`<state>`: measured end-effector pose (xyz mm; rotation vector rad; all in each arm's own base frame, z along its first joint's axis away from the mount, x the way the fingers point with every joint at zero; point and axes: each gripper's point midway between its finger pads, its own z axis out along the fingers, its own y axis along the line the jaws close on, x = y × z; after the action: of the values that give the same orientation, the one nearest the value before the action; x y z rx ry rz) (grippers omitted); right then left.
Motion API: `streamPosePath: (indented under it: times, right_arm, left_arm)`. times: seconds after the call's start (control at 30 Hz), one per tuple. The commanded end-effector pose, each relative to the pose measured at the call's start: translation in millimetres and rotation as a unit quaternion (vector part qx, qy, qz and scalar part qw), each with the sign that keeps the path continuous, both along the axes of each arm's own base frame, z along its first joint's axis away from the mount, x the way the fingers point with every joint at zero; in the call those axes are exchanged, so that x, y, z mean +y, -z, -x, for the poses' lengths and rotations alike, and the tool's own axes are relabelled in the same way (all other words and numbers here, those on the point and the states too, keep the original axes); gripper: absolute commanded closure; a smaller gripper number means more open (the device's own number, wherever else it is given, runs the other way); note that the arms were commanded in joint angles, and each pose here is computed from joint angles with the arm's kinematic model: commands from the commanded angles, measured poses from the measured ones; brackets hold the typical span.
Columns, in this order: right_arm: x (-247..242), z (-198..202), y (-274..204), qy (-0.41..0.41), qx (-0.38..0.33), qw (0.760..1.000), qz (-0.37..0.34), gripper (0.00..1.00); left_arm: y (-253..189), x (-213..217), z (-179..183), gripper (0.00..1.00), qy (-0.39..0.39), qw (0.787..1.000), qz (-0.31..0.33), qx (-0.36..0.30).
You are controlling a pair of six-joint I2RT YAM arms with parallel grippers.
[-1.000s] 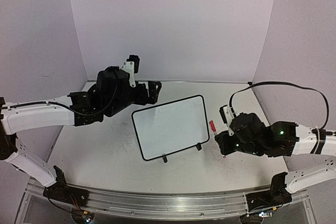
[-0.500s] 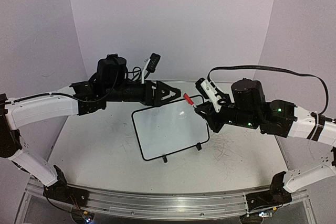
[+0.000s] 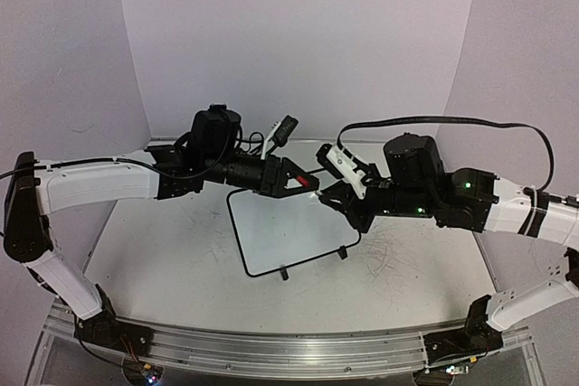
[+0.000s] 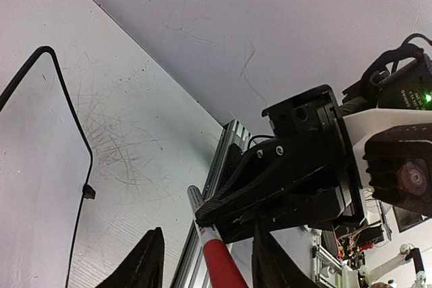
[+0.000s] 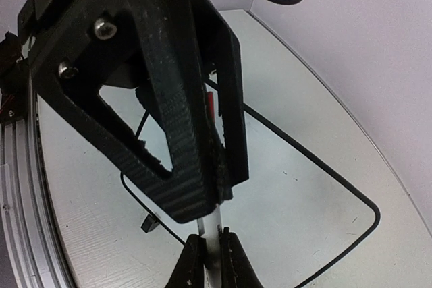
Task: Write a sentence on the whiteboard
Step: Pass from the right arm to the left
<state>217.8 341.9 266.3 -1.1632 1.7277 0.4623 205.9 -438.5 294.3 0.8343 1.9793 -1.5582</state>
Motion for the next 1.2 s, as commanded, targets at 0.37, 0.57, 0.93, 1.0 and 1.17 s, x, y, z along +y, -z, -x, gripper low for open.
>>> streamPosePath:
  times: [0.37,0.57,0.93,1.0,1.17]
  right_arm:
    - [4.7,-16.5,-3.5,0.027,-0.012,1.000,-0.004,1.00]
    - [-17.5,-43.6,-14.4,0.125,0.017,0.990,-0.062,0.09]
    - [-77.8,-72.4,-46.6,0.222,0.150,0.908,-0.322,0.02]
    - [-64.7,-69.1,-52.7,0.151,0.215,0.897,-0.355,0.03]
    - [-33.5,-36.4,-88.8,-0.018,0.291,0.851,-0.438,0.07]
  left_arm:
    - [-22.8,-4.7,-12.8,1.00,-0.019,0.999,0.009,-0.033]
    - [-28.0,1.6,-23.2,1.00,-0.053,0.997,0.002,-0.061]
    - [-85.9,36.4,-61.7,1.00,-0.144,0.981,0.090,-0.089]
    - [-94.8,36.1,-61.8,1.00,-0.142,0.980,0.103,-0.091]
    - [-114.2,38.0,-54.4,1.00,-0.132,0.976,0.157,-0.079]
